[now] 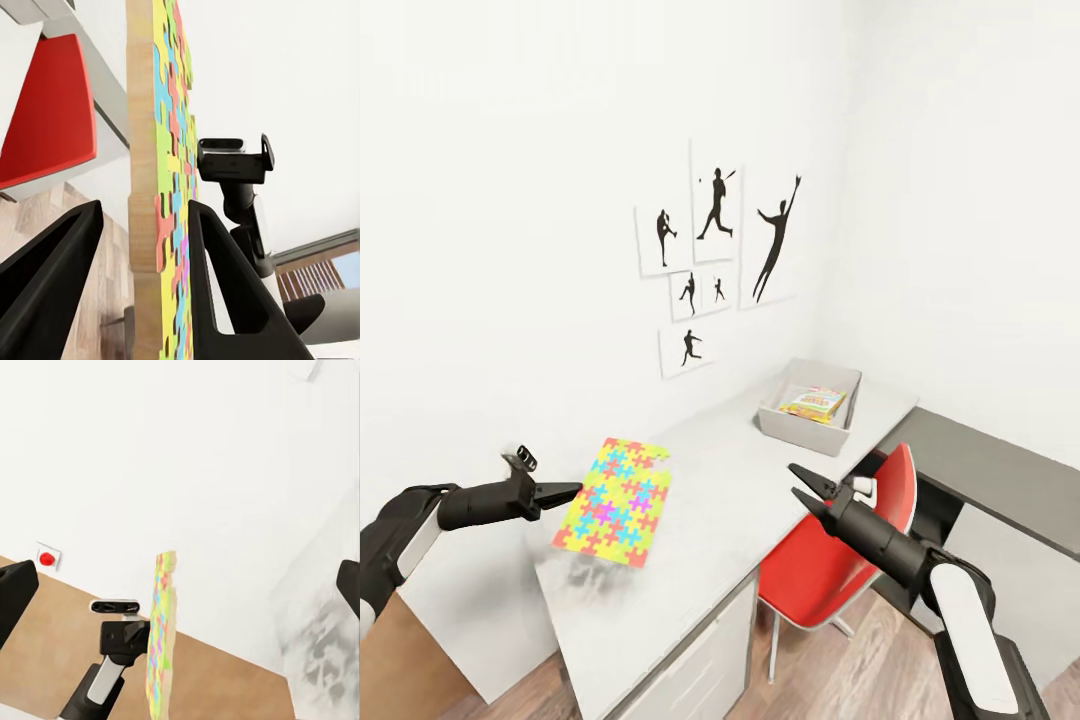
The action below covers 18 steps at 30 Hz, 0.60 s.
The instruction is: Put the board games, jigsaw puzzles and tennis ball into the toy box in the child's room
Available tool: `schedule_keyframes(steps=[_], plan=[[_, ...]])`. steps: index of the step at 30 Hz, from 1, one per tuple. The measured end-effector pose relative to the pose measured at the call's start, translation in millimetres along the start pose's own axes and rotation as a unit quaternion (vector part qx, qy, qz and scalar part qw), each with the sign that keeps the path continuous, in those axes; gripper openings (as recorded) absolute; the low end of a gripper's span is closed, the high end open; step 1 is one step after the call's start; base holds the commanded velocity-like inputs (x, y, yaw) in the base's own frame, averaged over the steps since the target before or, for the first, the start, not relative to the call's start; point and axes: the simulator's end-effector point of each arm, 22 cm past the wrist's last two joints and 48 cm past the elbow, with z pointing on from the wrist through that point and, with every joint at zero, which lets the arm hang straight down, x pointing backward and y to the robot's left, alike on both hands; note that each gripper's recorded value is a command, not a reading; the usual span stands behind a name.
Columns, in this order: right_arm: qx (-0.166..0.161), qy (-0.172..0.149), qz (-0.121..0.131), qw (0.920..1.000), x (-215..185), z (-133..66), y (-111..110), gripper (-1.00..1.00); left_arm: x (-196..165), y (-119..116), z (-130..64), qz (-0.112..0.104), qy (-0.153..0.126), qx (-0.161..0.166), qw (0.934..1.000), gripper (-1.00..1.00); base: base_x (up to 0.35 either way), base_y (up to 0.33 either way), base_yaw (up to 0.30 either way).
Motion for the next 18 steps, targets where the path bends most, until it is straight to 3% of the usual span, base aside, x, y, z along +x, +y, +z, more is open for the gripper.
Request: schedule_keyframes(steps=[6, 18], plan=[[-0.003, -0.009, -0.006, 0.9999, -4.1, -0.3, 4.1, 1.00, -0.2, -3.8, -0.1, 0.004, 0.000, 0.001, 1.0000, -1.00, 0.101, -0.236, -0.186], [-0.006, -0.010, -0.013, 0.9999, -5.1, -1.1, 10.3, 1.00, -1.0, -10.7, -0.8, 0.010, 0.000, 0.002, 0.9999, -1.00, 0.201, -0.202, -0.187]])
